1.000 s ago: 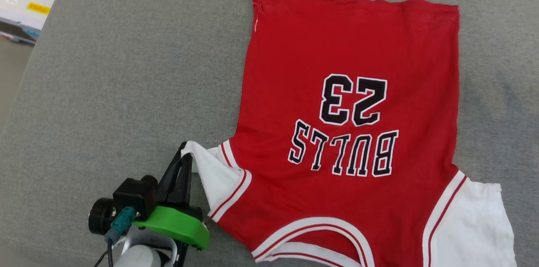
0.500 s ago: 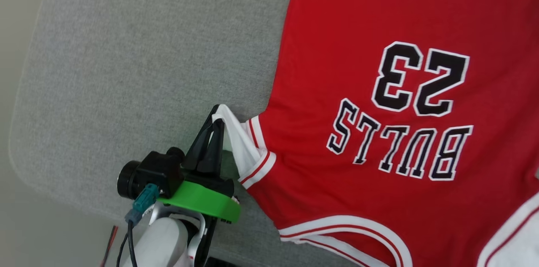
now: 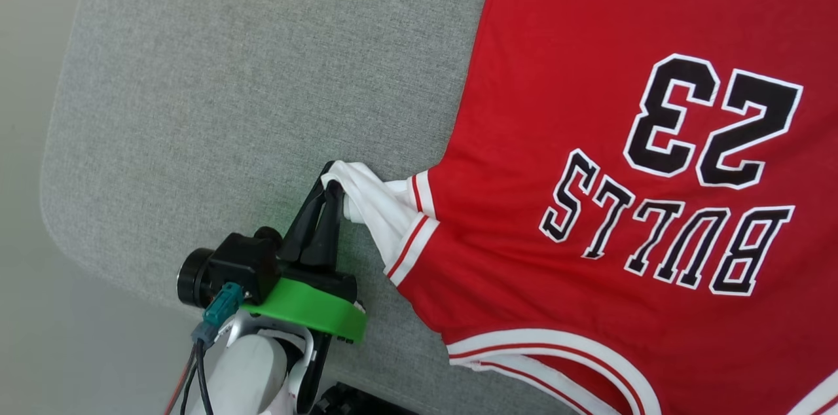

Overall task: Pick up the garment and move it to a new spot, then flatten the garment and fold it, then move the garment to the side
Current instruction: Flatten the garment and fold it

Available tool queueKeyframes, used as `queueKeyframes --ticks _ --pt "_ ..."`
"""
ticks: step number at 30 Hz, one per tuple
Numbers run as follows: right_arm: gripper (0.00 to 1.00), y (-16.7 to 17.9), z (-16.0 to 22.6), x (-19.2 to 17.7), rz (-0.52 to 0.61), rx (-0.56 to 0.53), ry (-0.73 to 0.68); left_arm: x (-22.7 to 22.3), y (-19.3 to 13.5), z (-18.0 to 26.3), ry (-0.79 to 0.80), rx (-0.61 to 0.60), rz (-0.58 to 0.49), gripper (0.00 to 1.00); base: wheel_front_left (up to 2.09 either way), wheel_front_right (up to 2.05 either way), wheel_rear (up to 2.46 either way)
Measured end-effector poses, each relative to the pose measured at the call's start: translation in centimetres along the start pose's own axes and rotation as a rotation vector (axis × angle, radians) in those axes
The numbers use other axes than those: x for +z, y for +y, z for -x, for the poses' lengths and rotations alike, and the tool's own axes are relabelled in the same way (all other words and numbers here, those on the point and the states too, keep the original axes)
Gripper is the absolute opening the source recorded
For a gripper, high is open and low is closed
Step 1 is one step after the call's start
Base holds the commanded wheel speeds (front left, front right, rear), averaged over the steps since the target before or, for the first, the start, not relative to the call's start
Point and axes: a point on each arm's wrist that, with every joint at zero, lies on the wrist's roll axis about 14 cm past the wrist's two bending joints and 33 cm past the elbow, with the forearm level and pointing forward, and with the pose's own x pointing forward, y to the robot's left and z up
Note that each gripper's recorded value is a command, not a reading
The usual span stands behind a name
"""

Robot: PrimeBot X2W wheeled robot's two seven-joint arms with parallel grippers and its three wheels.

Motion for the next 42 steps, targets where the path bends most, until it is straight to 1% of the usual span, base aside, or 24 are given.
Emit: queueKeyframes --ticks 8,14,16,19,20,21,25,26,28,34,38,40,42 --pt "0.00 0.0 3.5 0.8 0.016 -0.014 -0.111 1.0 -0.2 1.2 -0.032 -0.005 0.005 0.00 0.00 0.00 0.00" --pt "0.00 -0.8 8.5 0.9 0.031 -0.024 -0.225 1.5 -0.2 3.1 -0.051 -0.007 0.015 0.00 0.00 0.00 0.00" --pt "0.00 -0.9 10.1 0.4 0.041 -0.025 -0.254 1.7 -0.1 3.7 -0.057 -0.005 0.016 0.00 0.00 0.00 0.00" --pt "0.00 -0.9 12.5 -1.2 0.059 -0.026 -0.279 2.0 -0.1 4.6 -0.069 -0.008 0.016 0.00 0.00 0.00 0.00" --pt "0.00 -0.9 13.3 -2.1 0.063 -0.026 -0.282 2.1 -0.2 4.9 -0.075 -0.009 0.017 0.00 0.00 0.00 0.00" --pt "0.00 -1.2 15.5 -4.7 0.055 -0.032 -0.292 2.5 -0.2 5.6 -0.090 -0.014 0.014 0.00 0.00 0.00 0.00" --pt "0.00 -2.1 17.9 -9.5 0.021 -0.067 -0.278 2.8 -0.5 6.3 -0.098 -0.032 0.009 0.00 0.00 0.00 0.00" --pt "0.00 -2.5 18.8 -12.3 -0.009 -0.084 -0.256 3.0 -0.7 6.5 -0.103 -0.040 0.009 0.00 0.00 0.00 0.00" --pt "0.00 -2.4 19.6 -15.7 -0.051 -0.091 -0.221 3.3 -1.1 6.5 -0.112 -0.055 0.009 0.00 0.00 0.00 0.00" --pt "0.00 -0.9 21.0 -24.9 -0.196 -0.099 -0.111 4.0 -2.3 6.4 -0.128 -0.101 0.001 0.00 0.00 0.00 0.00" --pt "0.00 1.2 21.0 -31.0 -0.306 -0.084 -0.008 4.5 -2.9 6.2 -0.141 -0.125 -0.002 0.00 0.00 0.00 0.00" --pt "0.00 2.1 20.8 -33.0 -0.359 -0.079 0.019 4.6 -3.1 6.1 -0.142 -0.132 -0.004 0.00 0.00 0.00 0.00" --pt "0.00 2.3 20.5 -33.9 -0.379 -0.086 0.031 4.5 -3.1 6.0 -0.136 -0.133 -0.006 0.00 0.00 0.00 0.00"
